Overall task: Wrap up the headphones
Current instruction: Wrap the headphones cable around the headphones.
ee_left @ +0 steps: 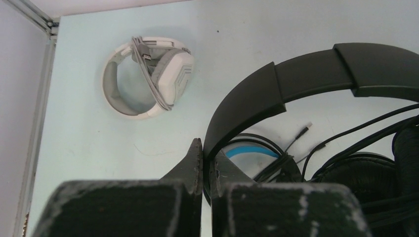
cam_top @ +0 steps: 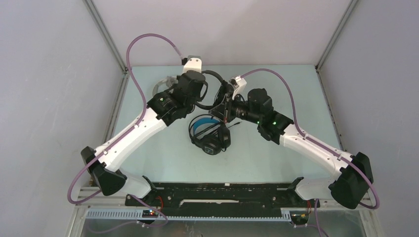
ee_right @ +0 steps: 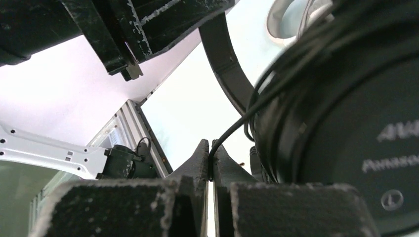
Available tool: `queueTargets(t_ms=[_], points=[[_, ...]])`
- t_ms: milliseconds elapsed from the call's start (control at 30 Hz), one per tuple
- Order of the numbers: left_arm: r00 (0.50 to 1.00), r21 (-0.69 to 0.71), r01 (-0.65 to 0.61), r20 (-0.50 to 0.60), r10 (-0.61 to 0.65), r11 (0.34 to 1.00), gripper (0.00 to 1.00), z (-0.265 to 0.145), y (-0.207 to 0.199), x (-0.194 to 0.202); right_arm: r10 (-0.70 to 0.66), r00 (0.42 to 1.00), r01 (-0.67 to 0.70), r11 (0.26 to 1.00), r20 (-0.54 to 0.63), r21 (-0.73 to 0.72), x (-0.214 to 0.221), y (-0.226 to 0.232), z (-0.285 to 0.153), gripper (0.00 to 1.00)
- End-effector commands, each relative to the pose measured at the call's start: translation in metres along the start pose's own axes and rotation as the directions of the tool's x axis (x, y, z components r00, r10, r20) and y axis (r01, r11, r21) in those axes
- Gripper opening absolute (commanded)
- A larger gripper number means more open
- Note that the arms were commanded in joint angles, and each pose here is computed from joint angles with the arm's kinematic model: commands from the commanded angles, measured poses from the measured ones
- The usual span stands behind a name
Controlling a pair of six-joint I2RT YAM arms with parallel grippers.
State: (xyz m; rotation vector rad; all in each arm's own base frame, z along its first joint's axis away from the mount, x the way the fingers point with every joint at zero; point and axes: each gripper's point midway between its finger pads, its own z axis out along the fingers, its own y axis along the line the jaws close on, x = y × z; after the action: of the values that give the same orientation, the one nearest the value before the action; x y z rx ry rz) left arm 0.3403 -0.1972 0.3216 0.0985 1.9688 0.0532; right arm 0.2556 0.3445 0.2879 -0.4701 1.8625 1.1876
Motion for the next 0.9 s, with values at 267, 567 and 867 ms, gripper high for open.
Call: queueTargets(t_ms=[267, 567, 867], points=[[0.969, 0.188, 0.234, 0.031, -0.243, 0.954, 0.0, -0.038, -0.017, -0.054, -0.304, 0.942, 0.299, 0.952, 0.142, 0.059, -0.033, 0.004, -0.011, 0.06], [0.971, 0.205, 0.232, 0.008, -0.238, 0.951, 0.0, -0.039, -0.019, -0.056, -0.383, 0.914, 0.373, 0.923, 0.133, 0.097, -0.031, -0.002, -0.015, 0.04], [0.977, 0.156, 0.208, 0.005, -0.211, 0.966, 0.0, -0.028, -0.016, -0.054, -0.34, 0.928, 0.347, 0.937, 0.151, -0.024, -0.028, 0.026, -0.019, 0.0]])
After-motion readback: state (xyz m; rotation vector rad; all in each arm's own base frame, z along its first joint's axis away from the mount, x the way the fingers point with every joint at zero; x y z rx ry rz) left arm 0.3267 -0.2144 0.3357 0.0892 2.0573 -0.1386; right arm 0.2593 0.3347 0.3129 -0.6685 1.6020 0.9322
